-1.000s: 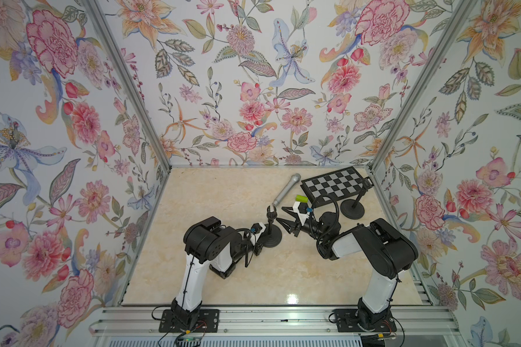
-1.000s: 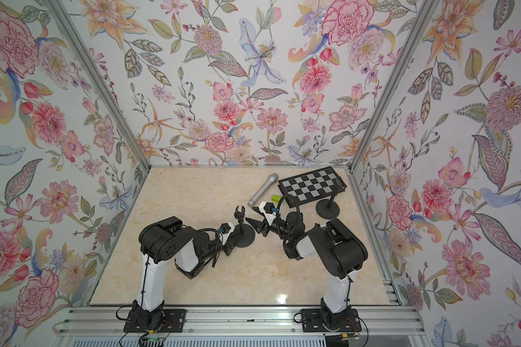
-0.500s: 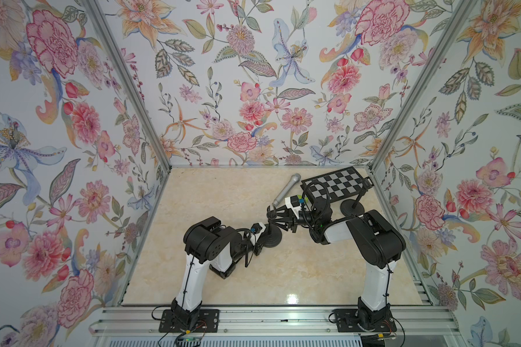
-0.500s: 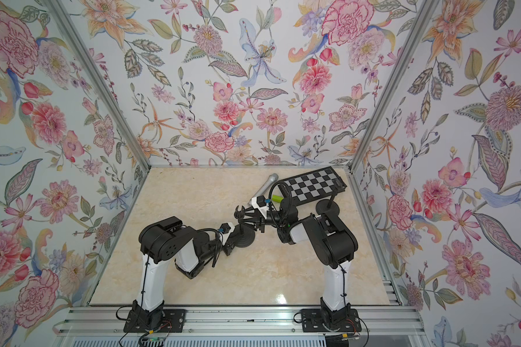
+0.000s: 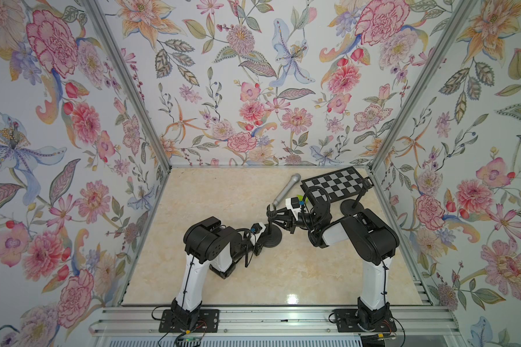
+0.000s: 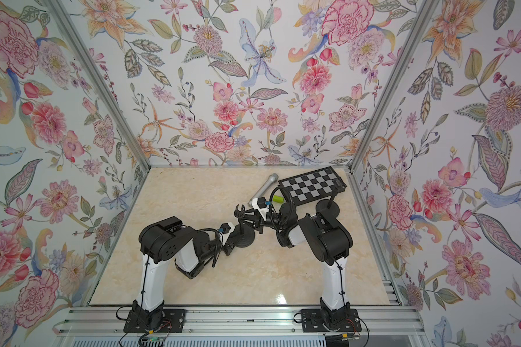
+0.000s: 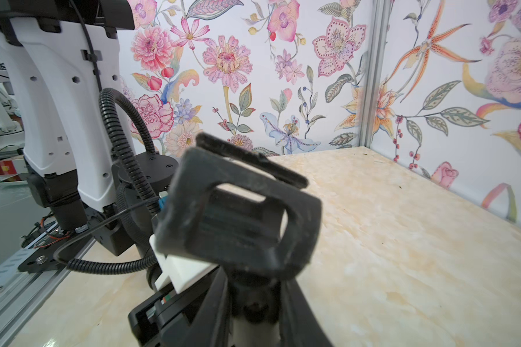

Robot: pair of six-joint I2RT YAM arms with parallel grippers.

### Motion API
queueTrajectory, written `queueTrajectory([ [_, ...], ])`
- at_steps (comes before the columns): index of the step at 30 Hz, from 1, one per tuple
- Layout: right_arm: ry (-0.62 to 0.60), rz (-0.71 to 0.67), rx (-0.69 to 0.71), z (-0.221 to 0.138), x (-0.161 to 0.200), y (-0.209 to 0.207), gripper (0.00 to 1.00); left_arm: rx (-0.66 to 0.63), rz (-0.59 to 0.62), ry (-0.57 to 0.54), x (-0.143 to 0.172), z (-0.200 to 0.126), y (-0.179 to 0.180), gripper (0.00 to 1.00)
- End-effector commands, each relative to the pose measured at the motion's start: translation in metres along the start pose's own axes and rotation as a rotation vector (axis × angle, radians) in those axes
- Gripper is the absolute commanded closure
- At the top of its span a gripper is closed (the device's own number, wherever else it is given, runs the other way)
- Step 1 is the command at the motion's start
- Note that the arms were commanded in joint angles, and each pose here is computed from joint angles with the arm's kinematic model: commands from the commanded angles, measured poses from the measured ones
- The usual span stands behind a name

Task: Assemble a microphone stand
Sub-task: Screw the microphone stand pole into the microphone stand base.

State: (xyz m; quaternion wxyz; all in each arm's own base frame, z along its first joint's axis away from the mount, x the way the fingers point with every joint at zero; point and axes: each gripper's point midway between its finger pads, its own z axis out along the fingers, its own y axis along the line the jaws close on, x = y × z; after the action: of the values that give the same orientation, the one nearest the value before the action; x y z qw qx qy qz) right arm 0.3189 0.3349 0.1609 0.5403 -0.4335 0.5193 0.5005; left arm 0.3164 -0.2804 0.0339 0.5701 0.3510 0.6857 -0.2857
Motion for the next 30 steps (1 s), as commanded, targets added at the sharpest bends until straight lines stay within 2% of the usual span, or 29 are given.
queueTrajectory([
  [1,-0.071,0.058,0.34,-0.012,-0.002,-0.015,1.0,-0.058,0.018,-0.061,0.005,-0.013,0.007,0.69],
  [3,-0.078,0.04,0.641,-0.021,0.005,-0.017,1.0,-0.066,0.019,-0.059,0.005,-0.015,0.007,0.69],
  [4,-0.07,0.011,0.73,-0.02,0.008,-0.011,1.0,-0.066,0.015,-0.055,0.006,-0.016,0.007,0.69],
  [7,-0.07,0.011,0.863,-0.011,0.014,0.003,1.0,-0.061,0.011,-0.053,0.008,-0.014,0.007,0.69],
  [12,-0.027,0.002,0.923,-0.004,0.025,0.012,1.0,-0.068,0.013,-0.053,0.007,-0.015,0.007,0.69],
  [13,-0.025,-0.005,0.897,-0.002,0.024,0.014,1.0,-0.063,0.011,-0.051,0.008,-0.015,0.006,0.69],
  [14,-0.018,-0.02,0.858,0.0,0.023,0.017,0.92,-0.059,0.013,-0.051,0.008,-0.014,0.006,0.69],
  [15,-0.009,-0.057,0.778,0.004,0.019,0.023,0.75,-0.06,0.013,-0.054,0.007,-0.014,0.006,0.69],
  [17,-0.001,-0.137,0.573,0.008,0.011,0.043,0.56,-0.066,0.021,-0.06,0.004,-0.015,0.007,0.69],
  [18,-0.008,-0.161,0.478,0.005,0.005,0.05,0.54,-0.07,0.023,-0.061,0.003,-0.016,0.008,0.69],
  [20,-0.021,-0.168,0.303,-0.004,-0.006,0.058,0.55,-0.07,0.017,-0.055,0.005,-0.017,0.007,0.69],
  [24,0.015,-0.108,0.075,-0.013,-0.017,0.049,0.53,-0.06,0.016,-0.061,0.005,-0.013,0.007,0.69],
  [27,0.069,-0.079,-0.015,-0.011,-0.015,0.037,0.48,-0.066,0.014,-0.059,0.005,-0.015,0.007,0.69],
  [30,0.085,-0.064,-0.047,-0.006,-0.017,0.025,0.48,-0.066,0.008,-0.053,0.008,-0.014,0.007,0.69],
])
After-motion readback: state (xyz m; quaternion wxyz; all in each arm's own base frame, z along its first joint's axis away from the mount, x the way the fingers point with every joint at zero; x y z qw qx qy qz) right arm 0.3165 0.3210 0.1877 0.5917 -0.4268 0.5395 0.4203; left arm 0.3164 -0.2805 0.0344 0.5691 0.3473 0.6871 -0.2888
